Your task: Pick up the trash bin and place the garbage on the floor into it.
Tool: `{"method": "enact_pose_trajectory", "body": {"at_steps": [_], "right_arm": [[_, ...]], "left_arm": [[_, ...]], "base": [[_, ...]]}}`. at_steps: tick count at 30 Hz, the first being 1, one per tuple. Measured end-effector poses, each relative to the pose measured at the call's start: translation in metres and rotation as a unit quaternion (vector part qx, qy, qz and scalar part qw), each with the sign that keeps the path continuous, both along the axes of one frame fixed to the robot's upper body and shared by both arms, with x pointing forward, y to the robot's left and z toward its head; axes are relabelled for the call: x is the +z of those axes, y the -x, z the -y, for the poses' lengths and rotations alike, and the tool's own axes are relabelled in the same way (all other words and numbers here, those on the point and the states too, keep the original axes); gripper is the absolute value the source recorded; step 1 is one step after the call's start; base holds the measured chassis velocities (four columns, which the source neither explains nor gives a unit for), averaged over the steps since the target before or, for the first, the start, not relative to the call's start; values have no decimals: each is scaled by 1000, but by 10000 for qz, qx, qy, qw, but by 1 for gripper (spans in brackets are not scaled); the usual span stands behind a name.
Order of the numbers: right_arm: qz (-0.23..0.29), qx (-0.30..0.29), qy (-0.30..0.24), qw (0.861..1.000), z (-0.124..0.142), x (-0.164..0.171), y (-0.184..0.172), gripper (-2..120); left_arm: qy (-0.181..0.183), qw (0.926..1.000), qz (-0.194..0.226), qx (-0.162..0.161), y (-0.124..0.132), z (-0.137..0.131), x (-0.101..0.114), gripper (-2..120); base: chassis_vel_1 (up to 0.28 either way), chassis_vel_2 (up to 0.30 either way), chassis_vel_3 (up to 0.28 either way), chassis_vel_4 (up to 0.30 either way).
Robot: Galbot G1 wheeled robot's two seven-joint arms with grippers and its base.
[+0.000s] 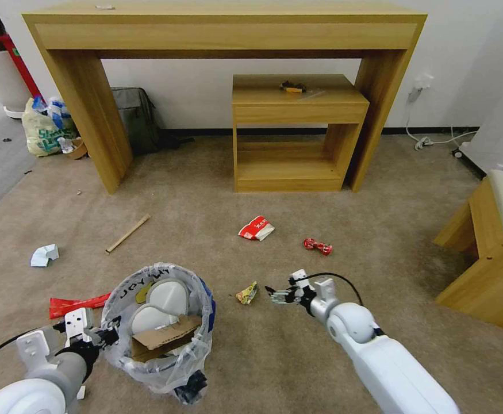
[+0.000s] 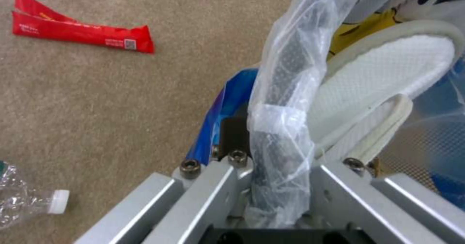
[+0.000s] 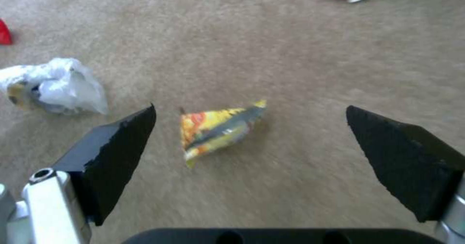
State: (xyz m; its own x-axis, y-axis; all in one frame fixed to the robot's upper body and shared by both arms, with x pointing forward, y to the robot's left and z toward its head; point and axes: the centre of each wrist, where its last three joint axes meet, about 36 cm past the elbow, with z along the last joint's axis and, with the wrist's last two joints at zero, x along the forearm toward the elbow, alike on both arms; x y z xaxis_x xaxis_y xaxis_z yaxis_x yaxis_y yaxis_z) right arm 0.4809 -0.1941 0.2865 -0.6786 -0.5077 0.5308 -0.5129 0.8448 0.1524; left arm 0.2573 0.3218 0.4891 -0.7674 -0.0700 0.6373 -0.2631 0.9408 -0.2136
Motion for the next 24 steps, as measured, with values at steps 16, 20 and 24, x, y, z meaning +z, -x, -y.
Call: {"method": "enact_pose_trajectory", "body": {"at_steps": [16, 20, 24], "right_arm": [[-605, -73, 202, 9979, -40, -39, -59, 100], [-636, 5, 285, 9976, -51, -46, -63, 100], [-720, 97, 389, 9966, -64, -54, -65, 100]], "left_arm": [[5, 9998, 39, 177, -5, 0, 6, 0], [-3, 9998, 50, 204, -8, -2, 6, 0], [3, 9997, 75, 231, -11, -3, 5, 0]], "base": [[0, 0, 0, 0], [0, 0, 0, 0], [0, 0, 0, 0]]}}
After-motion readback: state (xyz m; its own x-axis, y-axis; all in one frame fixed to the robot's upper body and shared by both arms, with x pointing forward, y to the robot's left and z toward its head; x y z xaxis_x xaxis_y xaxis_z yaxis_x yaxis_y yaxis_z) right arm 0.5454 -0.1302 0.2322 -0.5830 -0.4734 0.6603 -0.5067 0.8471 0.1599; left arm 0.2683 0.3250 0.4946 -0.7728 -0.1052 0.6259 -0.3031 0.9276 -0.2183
